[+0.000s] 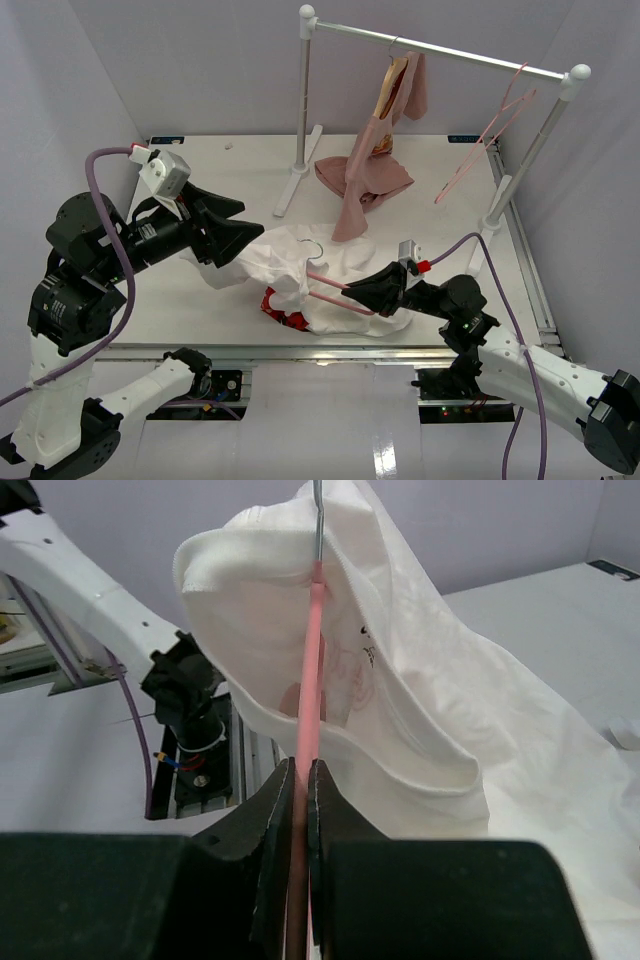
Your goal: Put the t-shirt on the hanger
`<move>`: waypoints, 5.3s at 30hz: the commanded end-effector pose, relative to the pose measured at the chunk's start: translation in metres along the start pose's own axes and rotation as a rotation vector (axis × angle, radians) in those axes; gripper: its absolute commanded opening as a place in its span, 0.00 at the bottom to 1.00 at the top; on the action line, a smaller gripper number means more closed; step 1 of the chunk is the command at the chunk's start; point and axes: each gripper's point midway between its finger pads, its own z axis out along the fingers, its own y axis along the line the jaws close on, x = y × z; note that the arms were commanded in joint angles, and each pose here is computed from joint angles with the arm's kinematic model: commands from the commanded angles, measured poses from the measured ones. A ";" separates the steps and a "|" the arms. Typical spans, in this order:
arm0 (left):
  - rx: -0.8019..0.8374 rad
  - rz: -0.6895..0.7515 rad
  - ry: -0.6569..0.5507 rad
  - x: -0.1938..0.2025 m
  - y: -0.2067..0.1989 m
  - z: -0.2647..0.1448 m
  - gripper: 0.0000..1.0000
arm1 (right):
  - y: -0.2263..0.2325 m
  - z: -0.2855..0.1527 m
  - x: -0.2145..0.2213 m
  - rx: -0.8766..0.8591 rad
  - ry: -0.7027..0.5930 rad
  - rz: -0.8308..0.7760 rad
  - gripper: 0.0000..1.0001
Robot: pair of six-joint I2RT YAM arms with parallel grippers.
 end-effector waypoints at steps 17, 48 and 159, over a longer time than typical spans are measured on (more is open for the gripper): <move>0.456 0.126 0.439 0.141 -0.013 0.027 0.67 | 0.031 0.004 -0.057 -0.138 -0.060 -0.149 0.08; 0.467 0.000 0.690 0.214 -0.017 0.011 0.32 | 0.029 0.019 -0.085 -0.198 0.033 -0.255 0.08; 0.411 0.042 0.429 0.209 -0.014 0.025 0.00 | 0.039 0.056 -0.114 -0.065 0.370 -0.159 0.59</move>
